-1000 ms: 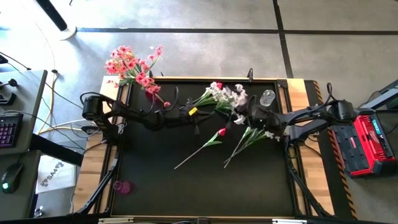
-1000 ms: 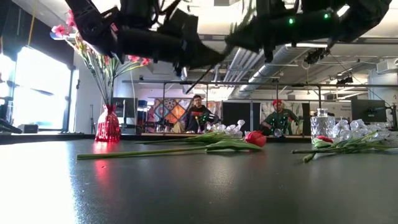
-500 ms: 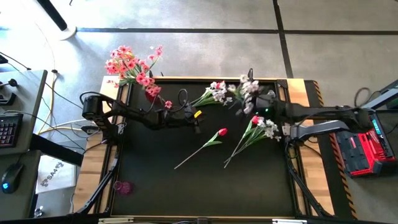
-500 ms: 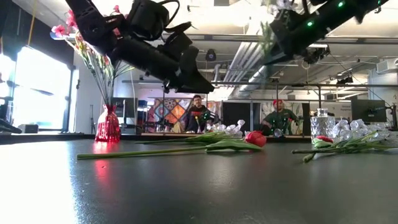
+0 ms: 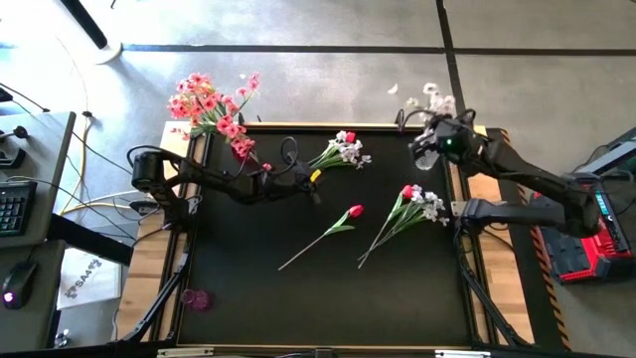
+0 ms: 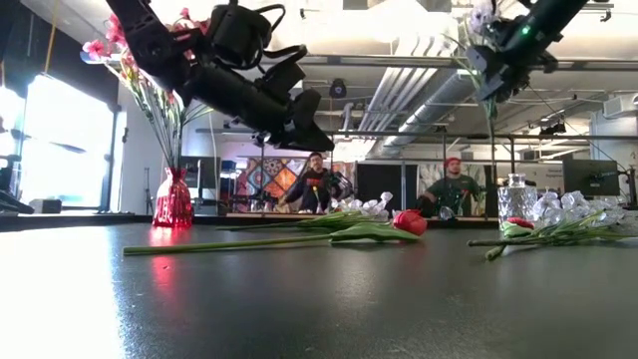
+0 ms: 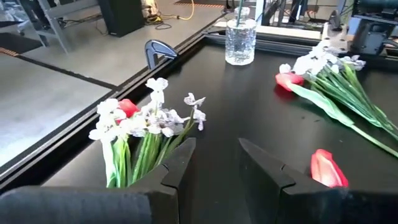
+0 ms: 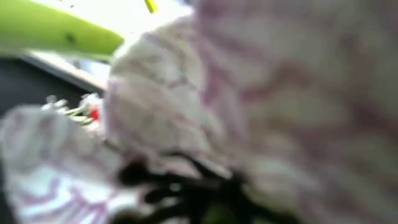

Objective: Sort flowers into vase by color
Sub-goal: Put the center white flower into the transparent vase

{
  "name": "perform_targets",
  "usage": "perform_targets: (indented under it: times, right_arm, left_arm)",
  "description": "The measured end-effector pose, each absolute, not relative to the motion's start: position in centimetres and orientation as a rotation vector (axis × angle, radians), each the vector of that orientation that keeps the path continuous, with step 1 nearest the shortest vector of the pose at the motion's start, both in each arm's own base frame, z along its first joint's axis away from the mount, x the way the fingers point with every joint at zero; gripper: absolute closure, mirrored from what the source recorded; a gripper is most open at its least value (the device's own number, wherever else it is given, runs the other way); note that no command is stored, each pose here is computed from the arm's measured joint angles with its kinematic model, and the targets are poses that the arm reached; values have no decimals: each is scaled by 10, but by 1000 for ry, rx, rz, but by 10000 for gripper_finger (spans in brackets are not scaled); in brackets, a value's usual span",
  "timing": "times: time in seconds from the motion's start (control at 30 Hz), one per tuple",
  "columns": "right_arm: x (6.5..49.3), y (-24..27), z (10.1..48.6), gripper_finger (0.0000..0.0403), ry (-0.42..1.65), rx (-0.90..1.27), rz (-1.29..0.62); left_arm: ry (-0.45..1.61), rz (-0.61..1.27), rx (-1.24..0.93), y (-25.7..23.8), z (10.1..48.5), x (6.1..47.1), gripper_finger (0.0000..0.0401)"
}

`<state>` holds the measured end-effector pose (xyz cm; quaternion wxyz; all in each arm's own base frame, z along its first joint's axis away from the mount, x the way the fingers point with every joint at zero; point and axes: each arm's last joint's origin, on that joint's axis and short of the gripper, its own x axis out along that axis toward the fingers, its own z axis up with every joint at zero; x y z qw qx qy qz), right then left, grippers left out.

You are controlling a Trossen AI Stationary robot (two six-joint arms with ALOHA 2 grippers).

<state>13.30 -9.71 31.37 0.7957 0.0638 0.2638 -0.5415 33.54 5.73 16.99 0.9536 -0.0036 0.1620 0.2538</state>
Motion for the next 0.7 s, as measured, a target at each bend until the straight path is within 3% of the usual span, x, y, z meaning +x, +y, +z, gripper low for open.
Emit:
perform_targets:
  times: [0.2, 0.7]
  right_arm:
    - [122, -111, 324, 403, 468, 171, -1183]
    - [99, -121, 325, 403, 498, 184, -1289]
  left_arm:
    - [330, 515, -6, 57, 170, 335, 299]
    - [333, 527, 6, 63, 170, 334, 299]
